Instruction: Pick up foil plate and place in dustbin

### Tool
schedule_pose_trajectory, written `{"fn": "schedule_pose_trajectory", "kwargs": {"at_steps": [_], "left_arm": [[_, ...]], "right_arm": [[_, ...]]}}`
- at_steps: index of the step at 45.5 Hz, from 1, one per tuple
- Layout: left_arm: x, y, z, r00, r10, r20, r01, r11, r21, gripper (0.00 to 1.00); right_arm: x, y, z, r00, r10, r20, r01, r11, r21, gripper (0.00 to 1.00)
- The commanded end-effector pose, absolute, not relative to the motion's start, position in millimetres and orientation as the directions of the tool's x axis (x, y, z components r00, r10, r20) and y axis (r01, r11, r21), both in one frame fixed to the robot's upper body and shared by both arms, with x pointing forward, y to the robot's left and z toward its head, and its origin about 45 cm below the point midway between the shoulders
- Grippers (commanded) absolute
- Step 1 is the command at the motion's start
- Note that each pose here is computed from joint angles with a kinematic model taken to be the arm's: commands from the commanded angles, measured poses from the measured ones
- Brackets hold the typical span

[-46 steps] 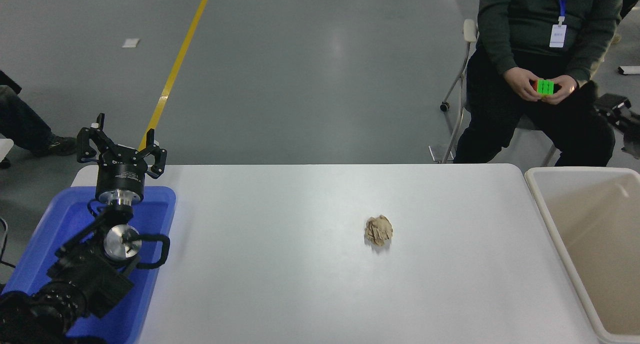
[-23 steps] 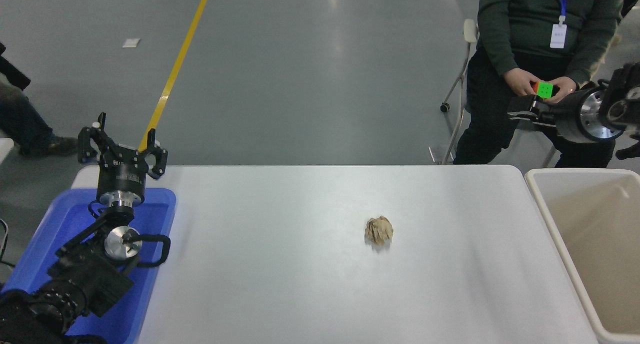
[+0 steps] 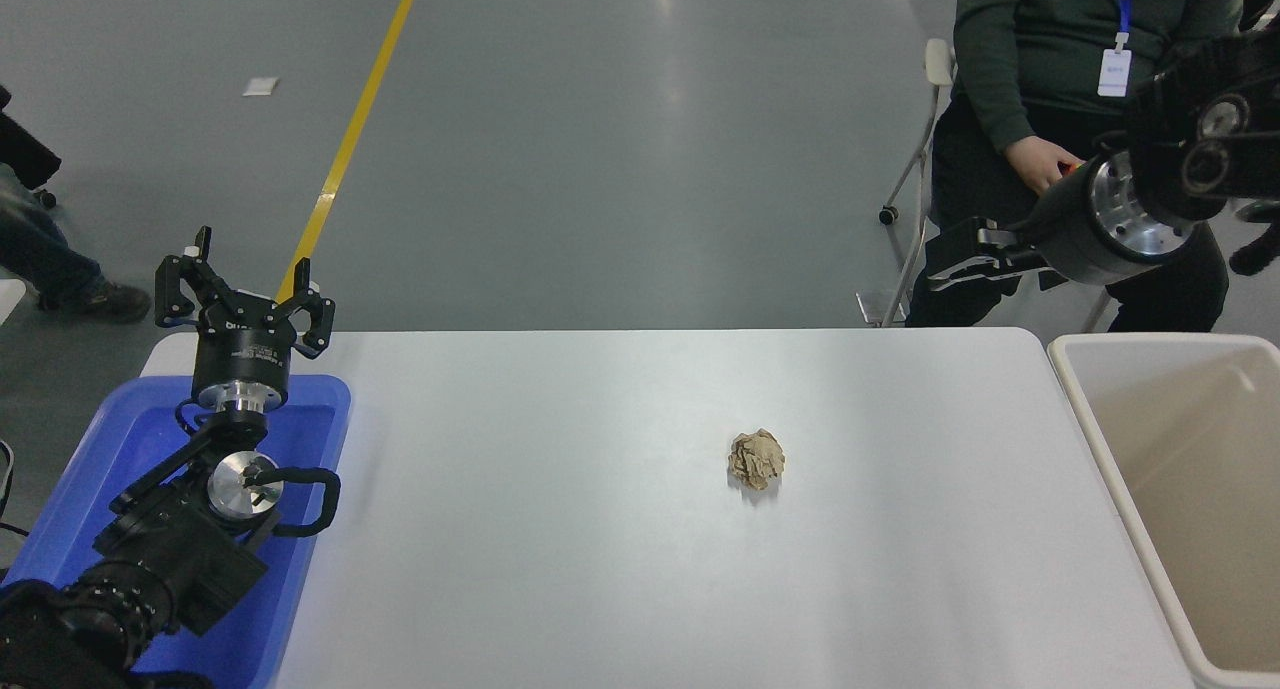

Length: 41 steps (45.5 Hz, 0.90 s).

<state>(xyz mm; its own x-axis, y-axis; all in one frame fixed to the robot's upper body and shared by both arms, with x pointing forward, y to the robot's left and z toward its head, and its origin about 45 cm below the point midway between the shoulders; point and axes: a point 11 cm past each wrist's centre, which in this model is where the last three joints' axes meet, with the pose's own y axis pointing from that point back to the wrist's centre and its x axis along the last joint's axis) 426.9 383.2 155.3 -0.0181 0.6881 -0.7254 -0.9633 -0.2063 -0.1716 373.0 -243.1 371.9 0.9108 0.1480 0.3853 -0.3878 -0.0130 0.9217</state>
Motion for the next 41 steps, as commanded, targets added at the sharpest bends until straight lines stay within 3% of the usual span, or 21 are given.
{"fn": "schedule_pose_trajectory", "kwargs": {"at_steps": [1, 18, 31, 41], "left_arm": [[426.9, 383.2, 155.3, -0.018, 0.688, -0.725, -0.9634, -0.206, -0.172, 0.99], [426.9, 383.2, 155.3, -0.018, 0.688, -0.725, -0.9634, -0.206, -0.172, 0.99], [426.9, 383.2, 155.3, -0.018, 0.688, -0.725, -0.9634, -0.206, -0.172, 0.99], [426.9, 383.2, 155.3, -0.018, 0.688, -0.725, -0.9634, -0.206, -0.172, 0.99]], "right_arm": [[346, -195, 379, 0.94, 0.222, 0.26, -0.265, -0.011, 0.964, 1.0], [322, -145, 371, 0.981, 0.154, 0.114, -0.119, 0.02, 0.993, 1.0], [325, -132, 381, 0.993, -0.045, 0.109, -0.114, -0.132, 0.985, 1.0], [325, -148, 386, 0.988, -0.088, 0.124, -0.132, -0.097, 0.987, 1.0]]}}
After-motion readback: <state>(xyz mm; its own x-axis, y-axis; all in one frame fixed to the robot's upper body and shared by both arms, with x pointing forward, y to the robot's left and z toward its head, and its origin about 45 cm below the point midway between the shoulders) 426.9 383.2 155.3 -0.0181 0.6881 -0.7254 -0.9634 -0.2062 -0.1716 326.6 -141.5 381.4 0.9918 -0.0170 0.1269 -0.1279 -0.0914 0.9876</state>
